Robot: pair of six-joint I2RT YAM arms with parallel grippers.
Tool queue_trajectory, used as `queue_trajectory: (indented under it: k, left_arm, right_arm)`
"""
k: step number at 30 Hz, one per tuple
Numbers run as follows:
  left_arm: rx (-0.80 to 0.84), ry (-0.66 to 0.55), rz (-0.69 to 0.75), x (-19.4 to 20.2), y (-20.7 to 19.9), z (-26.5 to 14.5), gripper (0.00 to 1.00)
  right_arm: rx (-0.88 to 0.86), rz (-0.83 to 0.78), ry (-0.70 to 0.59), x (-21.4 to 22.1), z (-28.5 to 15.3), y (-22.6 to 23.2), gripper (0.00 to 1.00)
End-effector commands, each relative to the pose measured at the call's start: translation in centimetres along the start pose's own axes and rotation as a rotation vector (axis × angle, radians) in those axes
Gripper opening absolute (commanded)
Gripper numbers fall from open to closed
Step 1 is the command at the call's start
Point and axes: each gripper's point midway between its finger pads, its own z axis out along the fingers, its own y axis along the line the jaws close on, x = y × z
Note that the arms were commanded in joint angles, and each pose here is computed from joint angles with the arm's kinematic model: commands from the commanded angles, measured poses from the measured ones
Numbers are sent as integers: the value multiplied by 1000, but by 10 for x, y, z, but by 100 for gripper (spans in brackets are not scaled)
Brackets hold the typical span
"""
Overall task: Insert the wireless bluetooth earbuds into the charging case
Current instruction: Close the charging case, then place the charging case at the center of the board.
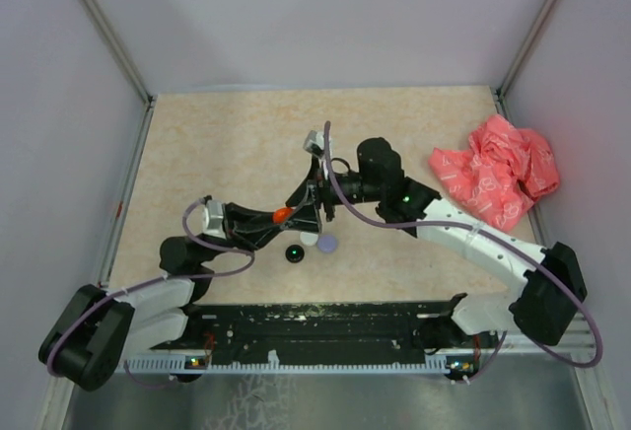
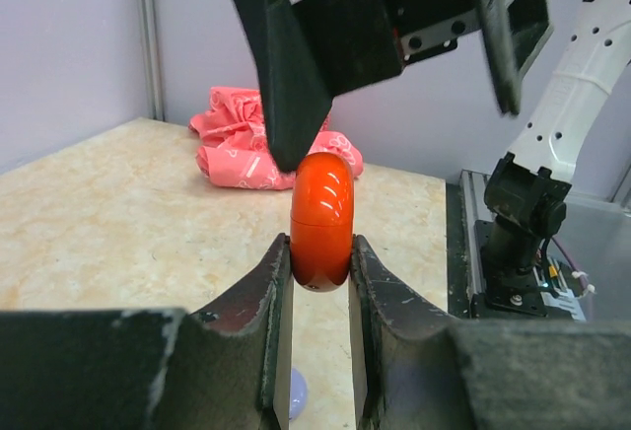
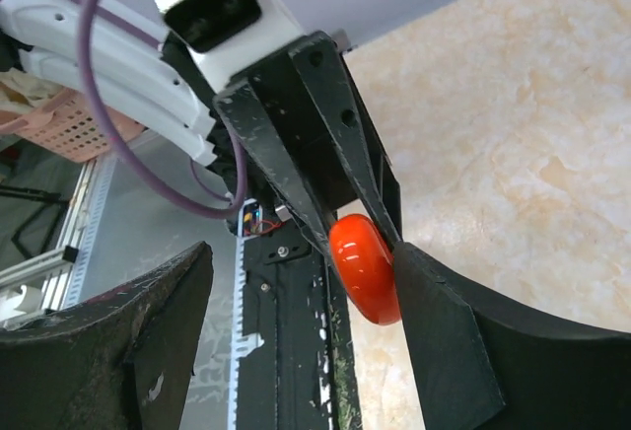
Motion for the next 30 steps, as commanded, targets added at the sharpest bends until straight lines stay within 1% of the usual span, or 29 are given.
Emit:
queue_trajectory:
  k: [1, 3, 6, 8, 10, 13, 15, 20, 23, 28, 30]
  left_arm:
    - [9, -96, 41, -26, -2, 5, 0]
    - [-29, -82, -4, -20, 4, 4, 0]
    - [-118, -32, -105, -6, 19, 2, 0]
    - [-219, 38, -188, 13, 37, 0, 0]
    - [-328, 135, -273, 36, 54, -5, 0]
    - [-468, 250, -368, 64, 74, -15, 0]
    - [-518, 297, -404, 76, 82, -18, 0]
    - [-613, 431, -553, 120, 94, -28, 0]
    - [-634, 504, -646, 146, 93, -33, 0]
    - [-674, 567, -740, 176, 96, -41, 1]
    - [-682, 581, -766, 183, 97, -42, 4]
  right_arm:
    - [-59, -173, -128, -39, -23, 31, 73]
    - [-1, -185, -135, -39, -28, 21, 73]
    - [202, -188, -142, -33, -37, -14, 74]
    - [390, -177, -149, -28, -49, -45, 76]
    - [562, -161, -151, -20, -66, -73, 77]
    - [744, -142, -160, -3, -88, -102, 77]
    - [803, -128, -179, 9, -96, -112, 77]
    - [853, -114, -201, 33, -107, -122, 77]
    - [903, -128, -213, 38, -120, -124, 77]
    - [946, -156, -219, 43, -132, -126, 77]
    - [956, -158, -215, 46, -135, -127, 77]
